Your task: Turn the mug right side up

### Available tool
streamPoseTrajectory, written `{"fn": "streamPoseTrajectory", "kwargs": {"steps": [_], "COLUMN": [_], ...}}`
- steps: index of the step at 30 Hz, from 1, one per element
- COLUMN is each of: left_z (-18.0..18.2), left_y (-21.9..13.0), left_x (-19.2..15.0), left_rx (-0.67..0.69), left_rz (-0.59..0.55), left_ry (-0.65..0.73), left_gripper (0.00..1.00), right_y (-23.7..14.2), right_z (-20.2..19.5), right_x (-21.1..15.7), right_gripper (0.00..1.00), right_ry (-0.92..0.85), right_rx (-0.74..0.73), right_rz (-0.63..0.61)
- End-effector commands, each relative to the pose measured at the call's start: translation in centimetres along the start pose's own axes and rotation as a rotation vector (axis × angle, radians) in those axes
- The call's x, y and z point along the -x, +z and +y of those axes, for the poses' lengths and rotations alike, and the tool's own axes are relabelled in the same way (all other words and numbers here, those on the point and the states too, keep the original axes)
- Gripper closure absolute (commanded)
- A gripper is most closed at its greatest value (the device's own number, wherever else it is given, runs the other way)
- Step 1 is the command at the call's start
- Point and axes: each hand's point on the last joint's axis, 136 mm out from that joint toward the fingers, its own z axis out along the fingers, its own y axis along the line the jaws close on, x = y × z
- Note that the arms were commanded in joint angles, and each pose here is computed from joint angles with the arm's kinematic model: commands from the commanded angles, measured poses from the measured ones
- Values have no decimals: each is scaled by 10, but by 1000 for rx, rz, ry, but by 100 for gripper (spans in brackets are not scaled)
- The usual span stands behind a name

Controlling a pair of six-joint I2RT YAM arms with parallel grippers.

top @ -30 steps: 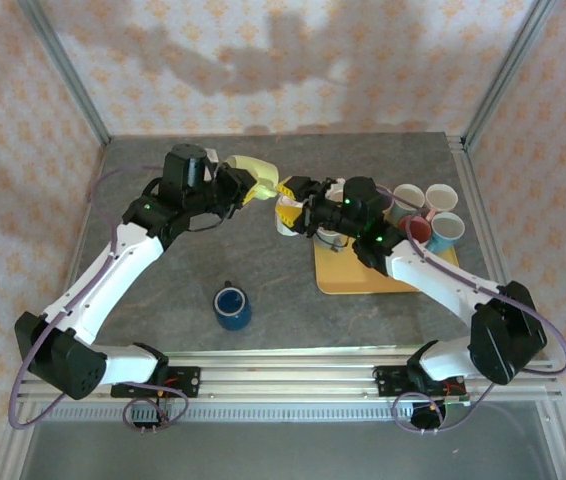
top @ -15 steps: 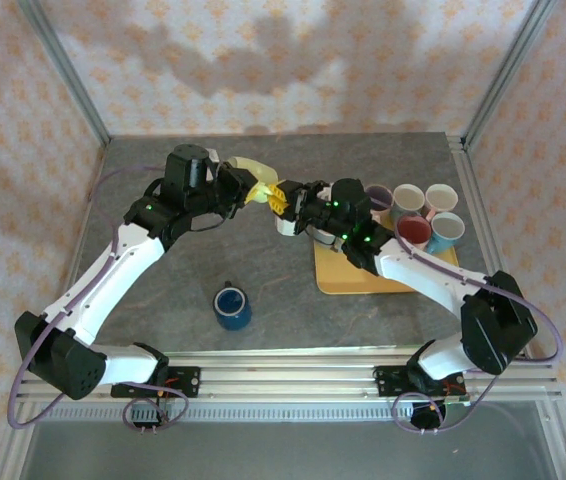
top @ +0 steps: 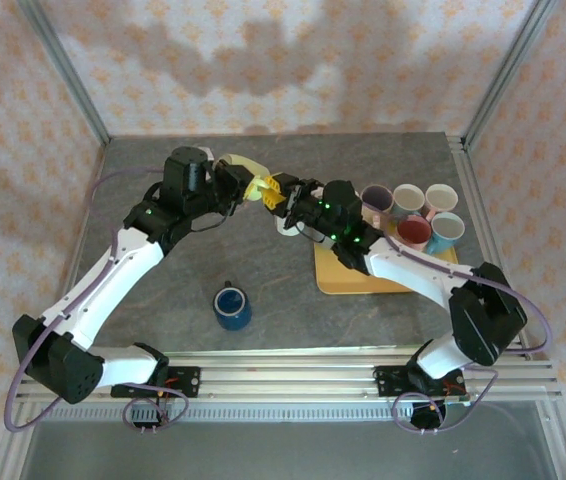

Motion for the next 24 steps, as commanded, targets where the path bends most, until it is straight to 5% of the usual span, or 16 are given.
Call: {"fn": "streamPoseTrajectory", "kwargs": {"steps": [1,5,12,17,24], "left_z": [-54,-55,-53,-41,-26], "left_y": [-21,-23,-27,-27,-32], "left_x": [-23,-22,-21,-22,-28], "left_rx": [-211,-227,-232,-185,-104], "left_rz": [64,55,41,45,71], "left_ry": [39,40,35,31,65], "left_gripper": [100,100,100,100,68], "right_y": [10,13,11,15,17], "right_z": [11,10,5,11,22], "right_x": [-8,-4,7,5,-5], "right_gripper": [68,68,98,100,100], "right_ry": [124,176,206,134,-108], "right_rx": [70,102,122,126,83], "right_rz": [12,0,-40,-37,-31]}}
